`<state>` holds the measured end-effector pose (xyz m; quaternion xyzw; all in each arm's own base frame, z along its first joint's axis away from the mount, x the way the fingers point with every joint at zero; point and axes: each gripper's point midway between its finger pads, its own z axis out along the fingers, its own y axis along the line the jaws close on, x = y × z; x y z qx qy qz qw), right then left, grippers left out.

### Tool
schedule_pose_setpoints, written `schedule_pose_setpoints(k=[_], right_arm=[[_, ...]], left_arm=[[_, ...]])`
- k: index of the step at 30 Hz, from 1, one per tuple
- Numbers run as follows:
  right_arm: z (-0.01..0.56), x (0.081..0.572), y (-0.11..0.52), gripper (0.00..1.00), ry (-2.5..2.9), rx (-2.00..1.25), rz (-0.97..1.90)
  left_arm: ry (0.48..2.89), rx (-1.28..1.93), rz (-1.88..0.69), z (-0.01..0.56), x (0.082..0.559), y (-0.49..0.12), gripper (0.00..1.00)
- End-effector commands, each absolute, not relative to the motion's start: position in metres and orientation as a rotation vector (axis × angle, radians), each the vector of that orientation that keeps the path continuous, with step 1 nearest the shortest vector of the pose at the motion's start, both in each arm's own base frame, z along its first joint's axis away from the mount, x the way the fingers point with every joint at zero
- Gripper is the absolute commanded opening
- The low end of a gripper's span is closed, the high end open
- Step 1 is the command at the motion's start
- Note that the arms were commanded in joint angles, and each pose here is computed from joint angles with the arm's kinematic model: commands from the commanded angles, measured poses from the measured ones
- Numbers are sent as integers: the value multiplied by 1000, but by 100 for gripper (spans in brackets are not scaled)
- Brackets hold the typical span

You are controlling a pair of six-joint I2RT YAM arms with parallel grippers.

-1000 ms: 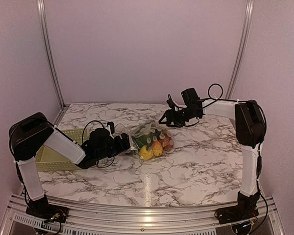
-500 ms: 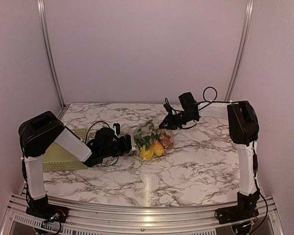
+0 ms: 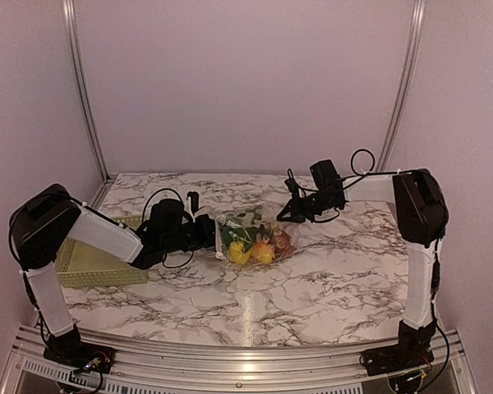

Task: Open the zip-top bag and remove the fake food

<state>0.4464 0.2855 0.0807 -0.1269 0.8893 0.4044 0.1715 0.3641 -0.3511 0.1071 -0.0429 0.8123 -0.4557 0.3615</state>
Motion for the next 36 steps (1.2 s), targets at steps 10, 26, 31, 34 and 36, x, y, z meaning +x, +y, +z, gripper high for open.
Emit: schedule_pose_setpoints(k=[10, 26, 31, 34, 36], right_arm=[[85, 460, 241, 0, 2499, -195, 1027], [71, 463, 210, 0, 2516, -98, 993], [68, 460, 206, 0, 2520, -97, 990], [67, 459, 205, 0, 2521, -99, 994], [66, 459, 206, 0, 2522, -103, 995]], left_arm=[[2154, 24, -1080, 143, 340, -325, 0], [2138, 112, -1100, 214, 294, -285, 0], [2161, 21, -1014, 238, 286, -245, 0], [2157, -58, -978, 251, 279, -215, 0], [2149, -106, -961, 261, 275, -197, 0]])
